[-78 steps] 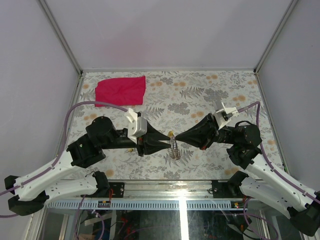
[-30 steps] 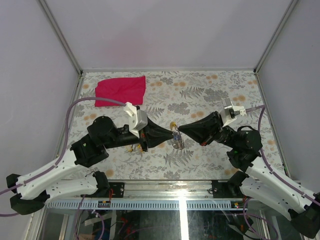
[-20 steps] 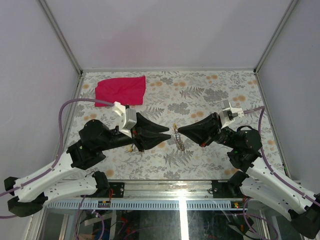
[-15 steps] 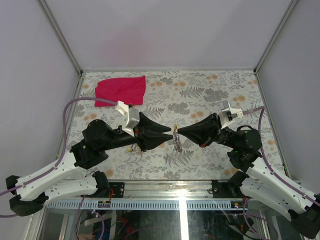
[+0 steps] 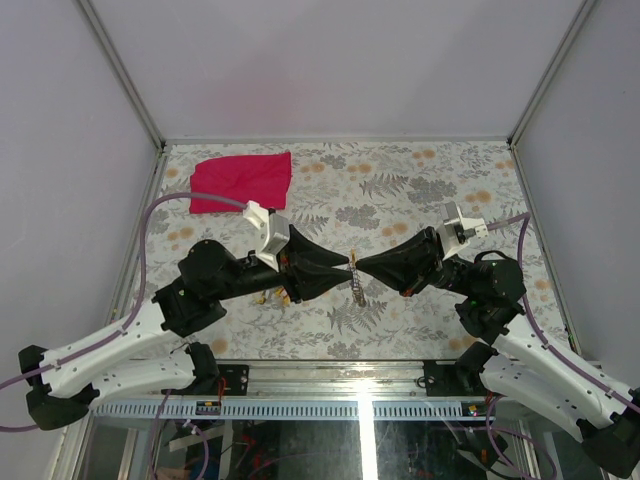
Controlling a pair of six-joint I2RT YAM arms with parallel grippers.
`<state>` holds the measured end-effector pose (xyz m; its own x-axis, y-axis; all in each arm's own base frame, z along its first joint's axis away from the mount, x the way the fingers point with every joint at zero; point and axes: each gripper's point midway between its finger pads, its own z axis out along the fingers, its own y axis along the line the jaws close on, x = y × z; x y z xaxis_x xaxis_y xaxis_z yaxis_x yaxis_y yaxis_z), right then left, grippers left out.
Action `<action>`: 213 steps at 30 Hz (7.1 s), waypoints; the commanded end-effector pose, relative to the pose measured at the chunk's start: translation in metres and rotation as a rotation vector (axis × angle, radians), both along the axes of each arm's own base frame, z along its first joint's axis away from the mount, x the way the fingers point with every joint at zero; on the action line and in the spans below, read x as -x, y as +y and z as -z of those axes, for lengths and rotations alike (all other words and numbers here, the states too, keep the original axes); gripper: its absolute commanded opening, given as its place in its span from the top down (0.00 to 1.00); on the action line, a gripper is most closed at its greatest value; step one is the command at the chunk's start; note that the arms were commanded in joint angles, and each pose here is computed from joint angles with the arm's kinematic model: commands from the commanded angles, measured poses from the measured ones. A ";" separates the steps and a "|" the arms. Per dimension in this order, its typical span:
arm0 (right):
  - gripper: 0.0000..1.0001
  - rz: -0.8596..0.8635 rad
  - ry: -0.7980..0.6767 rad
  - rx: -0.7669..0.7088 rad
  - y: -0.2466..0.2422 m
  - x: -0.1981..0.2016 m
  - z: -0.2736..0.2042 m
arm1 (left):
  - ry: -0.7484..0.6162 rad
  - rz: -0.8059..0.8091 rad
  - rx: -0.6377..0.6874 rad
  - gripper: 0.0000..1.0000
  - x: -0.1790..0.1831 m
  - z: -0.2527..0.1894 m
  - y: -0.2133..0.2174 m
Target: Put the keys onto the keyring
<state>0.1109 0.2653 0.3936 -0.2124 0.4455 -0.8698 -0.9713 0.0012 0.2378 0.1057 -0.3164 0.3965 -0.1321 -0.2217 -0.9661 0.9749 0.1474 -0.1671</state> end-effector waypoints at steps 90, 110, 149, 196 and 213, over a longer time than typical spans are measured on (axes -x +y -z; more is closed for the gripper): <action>0.76 -0.150 -0.303 0.380 0.017 0.010 0.056 | -0.243 0.058 -0.836 1.00 0.004 0.055 0.000; 1.00 -0.061 -0.337 0.379 0.012 0.002 0.047 | -0.259 0.002 -0.725 0.87 0.001 0.032 -0.002; 1.00 -0.125 -0.382 0.235 -0.002 0.035 -0.010 | -0.236 0.055 -0.574 0.76 0.019 0.031 -0.003; 1.00 0.006 -0.252 -0.113 -0.014 0.020 -0.041 | -0.214 -0.045 -0.359 0.84 0.012 -0.004 -0.005; 1.00 -0.028 -0.288 -0.063 -0.010 0.026 -0.035 | -0.155 -0.134 -0.101 0.68 0.011 -0.035 0.015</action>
